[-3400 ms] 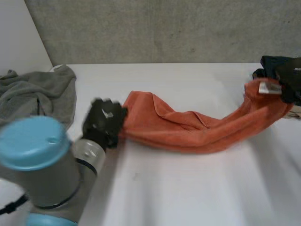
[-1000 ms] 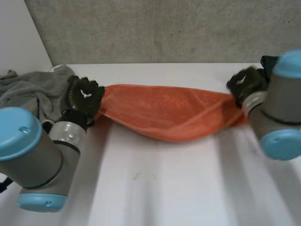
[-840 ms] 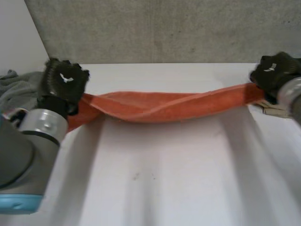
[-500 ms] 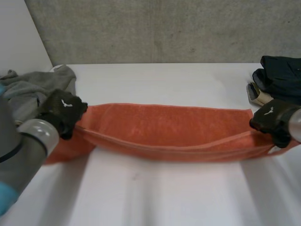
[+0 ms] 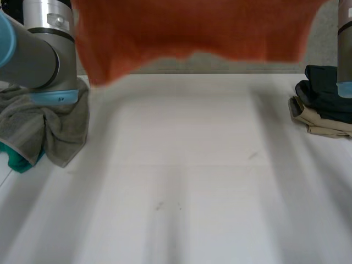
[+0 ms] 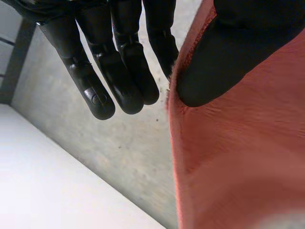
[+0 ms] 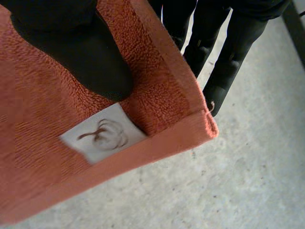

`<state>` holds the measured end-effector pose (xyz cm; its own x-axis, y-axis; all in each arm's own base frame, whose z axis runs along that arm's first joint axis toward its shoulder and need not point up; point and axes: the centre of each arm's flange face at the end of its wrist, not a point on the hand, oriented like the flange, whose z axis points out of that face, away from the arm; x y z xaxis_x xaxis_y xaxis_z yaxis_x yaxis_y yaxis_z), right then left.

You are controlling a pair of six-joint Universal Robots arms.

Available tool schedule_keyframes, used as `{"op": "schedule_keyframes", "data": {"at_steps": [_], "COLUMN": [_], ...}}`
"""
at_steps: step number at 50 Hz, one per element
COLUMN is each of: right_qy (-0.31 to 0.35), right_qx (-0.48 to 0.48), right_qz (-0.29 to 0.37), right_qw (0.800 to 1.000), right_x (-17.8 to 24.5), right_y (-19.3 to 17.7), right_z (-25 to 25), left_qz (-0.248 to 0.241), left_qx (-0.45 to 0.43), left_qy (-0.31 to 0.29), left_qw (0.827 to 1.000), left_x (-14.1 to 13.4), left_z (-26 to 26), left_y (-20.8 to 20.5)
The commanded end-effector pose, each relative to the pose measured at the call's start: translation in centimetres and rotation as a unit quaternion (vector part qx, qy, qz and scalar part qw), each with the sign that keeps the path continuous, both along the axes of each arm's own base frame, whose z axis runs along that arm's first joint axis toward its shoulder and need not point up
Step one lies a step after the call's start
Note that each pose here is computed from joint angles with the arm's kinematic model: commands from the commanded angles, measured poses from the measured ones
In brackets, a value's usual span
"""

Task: Fold the laundry.

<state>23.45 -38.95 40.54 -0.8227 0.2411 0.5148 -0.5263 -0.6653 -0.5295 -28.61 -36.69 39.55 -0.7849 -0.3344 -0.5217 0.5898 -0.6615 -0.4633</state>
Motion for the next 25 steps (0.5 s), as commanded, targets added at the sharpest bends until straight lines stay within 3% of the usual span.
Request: {"op": "schedule_keyframes", "data": {"at_steps": [1,10,14,19,25], "right_qy": [0.036,0.059,0.064,0.069,0.058], "right_qx": [0.141,0.33,0.412,0.495,0.532], "right_qz": [0.006,0.015,0.024,0.028,0.0], "right_qw": [0.989,0.942,0.909,0.866,0.845], "right_x": [0.0,-0.6,-0.9,-1.3,-3.9], "right_y": [0.5,2.5,3.5,4.9,4.7], "right_z": [-5.7,-14.9,-19.3,-23.0,-23.8], "left_qz": [-0.005,-0.019,-0.02,-0.019,-0.021], "left_qx": [0.133,0.287,0.342,0.421,0.437], "left_qy": [-0.043,-0.084,-0.094,-0.124,-0.128], "left_qw": [0.99,0.954,0.935,0.898,0.89], "left_x": [0.6,1.8,2.4,3.0,3.7], "left_z": [-7.1,-17.4,-21.0,-26.4,-25.8], "left_y": [1.5,4.7,6.1,8.1,9.9]}}
